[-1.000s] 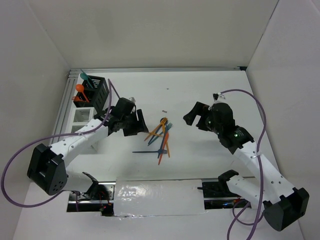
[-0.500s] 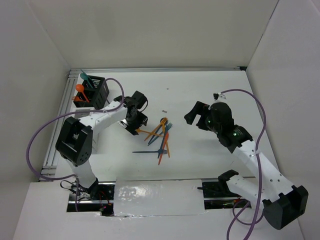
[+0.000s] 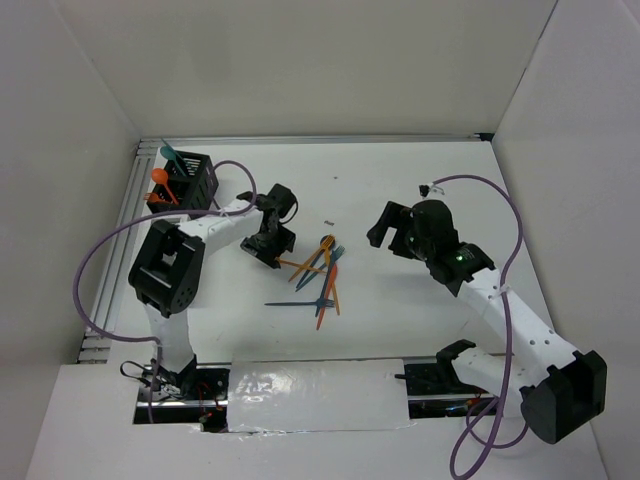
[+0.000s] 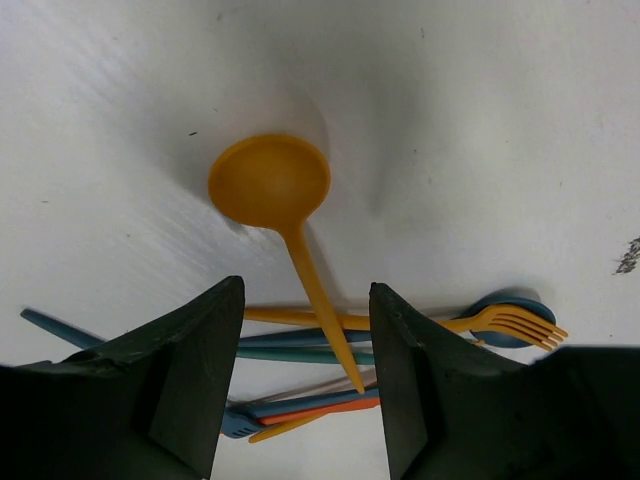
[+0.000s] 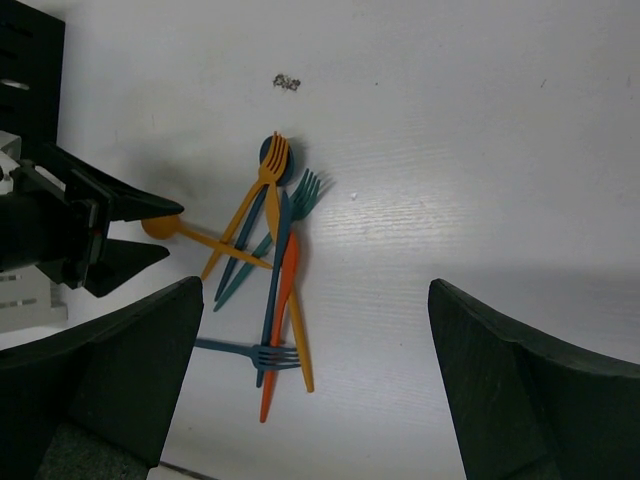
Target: Sort the eating utensils into containers
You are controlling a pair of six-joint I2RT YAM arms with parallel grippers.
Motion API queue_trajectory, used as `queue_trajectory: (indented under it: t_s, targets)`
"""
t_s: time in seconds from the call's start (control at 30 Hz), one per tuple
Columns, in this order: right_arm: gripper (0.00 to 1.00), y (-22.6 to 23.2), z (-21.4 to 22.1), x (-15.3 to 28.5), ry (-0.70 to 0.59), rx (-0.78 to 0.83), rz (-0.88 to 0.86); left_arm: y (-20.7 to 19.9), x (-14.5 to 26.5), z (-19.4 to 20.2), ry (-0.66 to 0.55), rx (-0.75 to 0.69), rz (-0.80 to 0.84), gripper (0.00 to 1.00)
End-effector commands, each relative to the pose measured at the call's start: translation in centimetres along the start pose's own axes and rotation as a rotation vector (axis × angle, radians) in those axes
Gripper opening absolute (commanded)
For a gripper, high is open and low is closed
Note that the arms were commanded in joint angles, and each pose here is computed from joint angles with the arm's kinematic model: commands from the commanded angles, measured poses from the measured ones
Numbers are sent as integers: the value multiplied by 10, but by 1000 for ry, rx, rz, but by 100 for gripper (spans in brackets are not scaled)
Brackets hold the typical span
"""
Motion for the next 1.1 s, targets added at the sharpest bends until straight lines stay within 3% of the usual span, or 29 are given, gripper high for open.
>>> queue_trajectory:
  t_s: [0.0, 0.1, 0.17, 0.63, 0.67, 0.7, 0.8, 0.87, 0.93, 1.0, 1.03, 1.07]
  targets:
    - [100, 10, -19, 5, -78, -9, -29, -16, 2, -1, -4, 31, 21, 65]
    - [100, 9, -19, 4, -77, -13, -27, -19, -9, 0, -9, 42, -19, 60]
    - [100, 8, -19, 5, -73, -13, -22, -19, -14, 0, -10, 38, -26, 52]
    - [100, 5, -15, 12, -82, -29, -10, -5, -37, 8, -5, 40, -136, 36]
    - [100, 4, -14, 12, -75, -28, -3, -5, -38, 8, -3, 36, -130, 34]
    - [100, 4, -15, 14, -83, -29, -8, -4, -37, 7, -4, 28, -124, 21]
    - [100, 3, -16, 19, -98, -29, -5, -11, -17, 2, -4, -3, -49, 3]
    - [100, 3, -17, 21, -105, -29, -8, -16, 0, -4, -44, -93, 47, 2]
    - [100, 3, -18, 20, -111, -25, -12, -26, 45, -20, -113, -201, 263, 0]
    - [100, 8, -23, 20, -127, -18, -39, -28, 72, -28, -169, -258, 369, 0]
    - [100, 9, -22, 20, -119, -7, -47, -23, 81, -39, -205, -352, 395, 0]
    - [100, 11, -26, 19, -127, -8, -61, -25, 96, -57, -243, -357, 474, 0]
Point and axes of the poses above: each gripper's point midway between its finger pads, its own x axis back along the fingers, its own y axis along the line the jaws close on, z = x × y, the point moved 10 cm from there along x, back along the fingers, and after that the axes turned 3 degrees about x, right-handed, at the moved point
